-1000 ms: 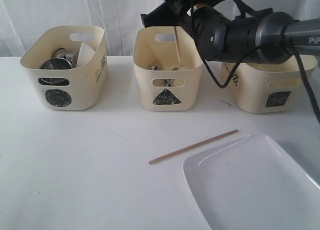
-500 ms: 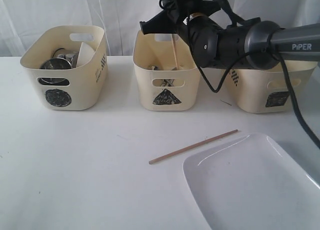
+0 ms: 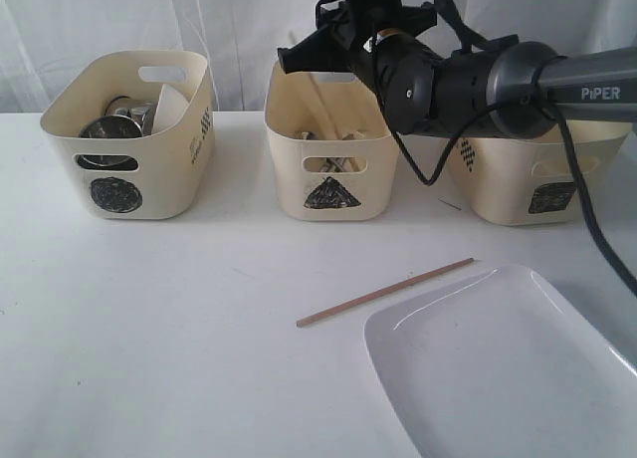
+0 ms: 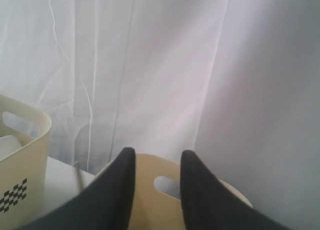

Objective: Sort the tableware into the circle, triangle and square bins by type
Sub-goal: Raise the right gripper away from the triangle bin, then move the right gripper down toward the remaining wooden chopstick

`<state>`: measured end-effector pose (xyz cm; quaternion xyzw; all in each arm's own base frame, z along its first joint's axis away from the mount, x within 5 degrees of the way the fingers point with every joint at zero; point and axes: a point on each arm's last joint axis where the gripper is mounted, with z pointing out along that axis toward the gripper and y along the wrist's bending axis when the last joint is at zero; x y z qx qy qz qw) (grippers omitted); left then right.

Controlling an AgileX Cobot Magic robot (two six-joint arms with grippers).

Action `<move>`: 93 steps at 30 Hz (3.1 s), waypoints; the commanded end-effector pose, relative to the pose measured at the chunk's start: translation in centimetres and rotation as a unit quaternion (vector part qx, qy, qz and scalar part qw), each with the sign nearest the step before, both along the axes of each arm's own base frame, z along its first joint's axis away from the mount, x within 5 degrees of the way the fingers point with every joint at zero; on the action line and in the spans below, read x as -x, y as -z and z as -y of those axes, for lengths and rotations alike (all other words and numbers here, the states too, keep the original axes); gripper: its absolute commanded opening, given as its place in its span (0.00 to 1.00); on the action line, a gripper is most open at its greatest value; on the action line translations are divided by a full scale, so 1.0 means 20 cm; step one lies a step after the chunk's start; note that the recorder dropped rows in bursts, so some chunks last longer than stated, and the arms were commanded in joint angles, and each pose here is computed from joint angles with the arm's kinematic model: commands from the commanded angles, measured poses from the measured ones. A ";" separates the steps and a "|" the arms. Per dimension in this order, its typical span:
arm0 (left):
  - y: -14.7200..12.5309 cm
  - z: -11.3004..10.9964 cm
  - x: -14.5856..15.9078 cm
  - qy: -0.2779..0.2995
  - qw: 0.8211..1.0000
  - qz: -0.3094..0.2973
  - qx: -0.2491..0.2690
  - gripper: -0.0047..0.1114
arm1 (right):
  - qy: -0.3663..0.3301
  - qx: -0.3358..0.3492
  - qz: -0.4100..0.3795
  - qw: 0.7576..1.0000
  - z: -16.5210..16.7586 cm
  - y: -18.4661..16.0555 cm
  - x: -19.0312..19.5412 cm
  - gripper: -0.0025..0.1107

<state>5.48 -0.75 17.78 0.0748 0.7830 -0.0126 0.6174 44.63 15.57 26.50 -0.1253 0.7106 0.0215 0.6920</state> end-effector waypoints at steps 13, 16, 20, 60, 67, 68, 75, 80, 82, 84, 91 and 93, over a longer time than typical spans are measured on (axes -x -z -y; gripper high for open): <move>0.00 0.00 0.00 -0.002 1.000 0.003 0.007 0.49 | -0.029 0.028 -0.038 0.998 0.05 -0.18 0.17 0.33; 0.00 0.00 0.00 -0.002 1.000 0.003 0.007 0.49 | -0.037 0.033 -0.058 0.997 0.07 -0.19 0.24 0.33; 0.00 0.00 0.00 -0.002 1.000 0.003 0.007 0.49 | -0.059 0.063 -0.108 0.990 0.09 -0.16 0.35 0.33; 0.00 0.00 0.00 -0.002 1.000 0.003 0.007 0.49 | -0.226 0.230 -0.304 0.896 0.03 0.07 0.78 0.33; 0.00 0.00 0.00 -0.002 1.000 0.003 0.007 0.49 | -0.251 0.371 -0.304 0.841 0.07 0.15 0.77 0.33; 0.00 0.00 0.00 -0.002 1.000 0.003 0.007 0.49 | -0.255 0.386 -0.301 0.834 0.07 0.16 0.76 0.33; 0.00 0.00 0.00 -0.002 1.000 0.003 0.007 0.49 | -0.293 0.470 -0.267 0.789 0.06 0.20 0.73 0.33; 0.00 0.00 0.00 -0.002 1.000 0.003 0.007 0.49 | -0.297 0.472 -0.272 0.785 0.03 0.22 0.68 0.33; 0.00 0.00 0.00 -0.002 1.000 0.003 0.007 0.49 | -0.303 0.474 -0.277 0.779 0.00 0.22 0.65 0.33; 0.00 0.00 0.00 -0.002 1.000 0.003 0.007 0.49 | -0.310 0.475 -0.294 0.769 -0.02 0.23 0.62 0.33; 0.00 0.00 0.00 -0.002 1.000 0.003 0.007 0.49 | -0.347 0.467 -0.397 0.710 -0.07 0.30 0.54 0.33; 0.00 0.00 0.00 -0.002 1.000 0.003 0.007 0.49 | -0.351 0.464 -0.407 0.704 -0.09 0.31 0.51 0.33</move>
